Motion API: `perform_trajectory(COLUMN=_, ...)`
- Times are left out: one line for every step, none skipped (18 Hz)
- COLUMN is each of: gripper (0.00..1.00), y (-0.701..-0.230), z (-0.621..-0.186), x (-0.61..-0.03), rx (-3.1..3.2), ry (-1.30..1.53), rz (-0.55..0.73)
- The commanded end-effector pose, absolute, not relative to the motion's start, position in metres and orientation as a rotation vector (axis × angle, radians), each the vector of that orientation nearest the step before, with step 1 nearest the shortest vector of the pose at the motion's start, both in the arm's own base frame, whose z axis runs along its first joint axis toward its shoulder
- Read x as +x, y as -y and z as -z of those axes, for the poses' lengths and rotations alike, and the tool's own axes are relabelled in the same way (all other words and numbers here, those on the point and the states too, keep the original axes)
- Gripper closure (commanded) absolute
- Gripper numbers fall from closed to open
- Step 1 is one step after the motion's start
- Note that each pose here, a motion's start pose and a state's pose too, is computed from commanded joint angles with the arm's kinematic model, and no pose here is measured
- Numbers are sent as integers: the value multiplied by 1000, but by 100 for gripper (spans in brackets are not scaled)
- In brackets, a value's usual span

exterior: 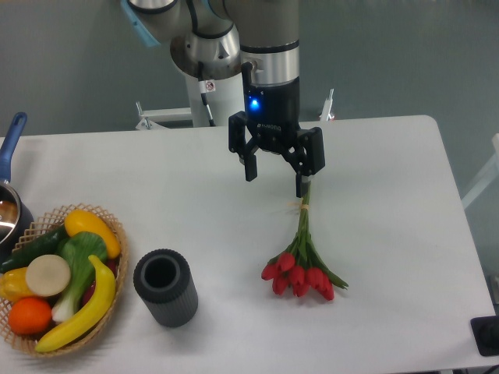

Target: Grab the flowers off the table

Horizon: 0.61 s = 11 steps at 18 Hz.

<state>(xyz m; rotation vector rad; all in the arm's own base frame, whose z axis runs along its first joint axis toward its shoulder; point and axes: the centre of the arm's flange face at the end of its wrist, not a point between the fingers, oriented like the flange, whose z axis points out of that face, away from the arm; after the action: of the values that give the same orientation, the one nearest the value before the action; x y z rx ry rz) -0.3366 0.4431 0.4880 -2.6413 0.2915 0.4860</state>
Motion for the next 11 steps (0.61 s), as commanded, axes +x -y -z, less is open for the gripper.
perform_trajectory(gripper=0, y=-443, z=-489, x=-337, rx=-2642, ry=-289, rz=-490)
perform_trajectory(gripper=0, y=-444, z=-492, x=-337, rx=-2635, ry=-292, rz=-493)
perform_trajectory(gripper=0, y=-446, z=-495, x=-338, rx=-2635, ry=-289, rz=-498)
perform_trajectory(gripper=0, y=-446, z=-494, x=-338, rx=-2633, ry=-286, rz=-494)
perform_trajectory(gripper=0, y=-447, z=-494, x=-338, rx=-2632, ry=-278, rz=-493)
perform_trajectory(gripper=0, y=-447, z=-494, x=-337, rx=-2631, ry=-256, rz=-486)
perform_trajectory(gripper=0, y=-448, z=-495, x=-337, rx=-2630, ry=-199, rz=-473)
perform_trajectory(gripper=0, y=-448, z=-494, x=-337, rx=-2627, ry=-127, rz=-453)
perform_trajectory(gripper=0, y=-449, z=-496, x=-337, rx=-2615, ry=-81, rz=-446)
perform_trajectory(gripper=0, y=-450, z=-497, x=-337, rx=-2603, ry=-61, rz=-446)
perform_trajectory(gripper=0, y=-450, z=-497, x=-338, rx=-2598, ry=-55, rz=-451)
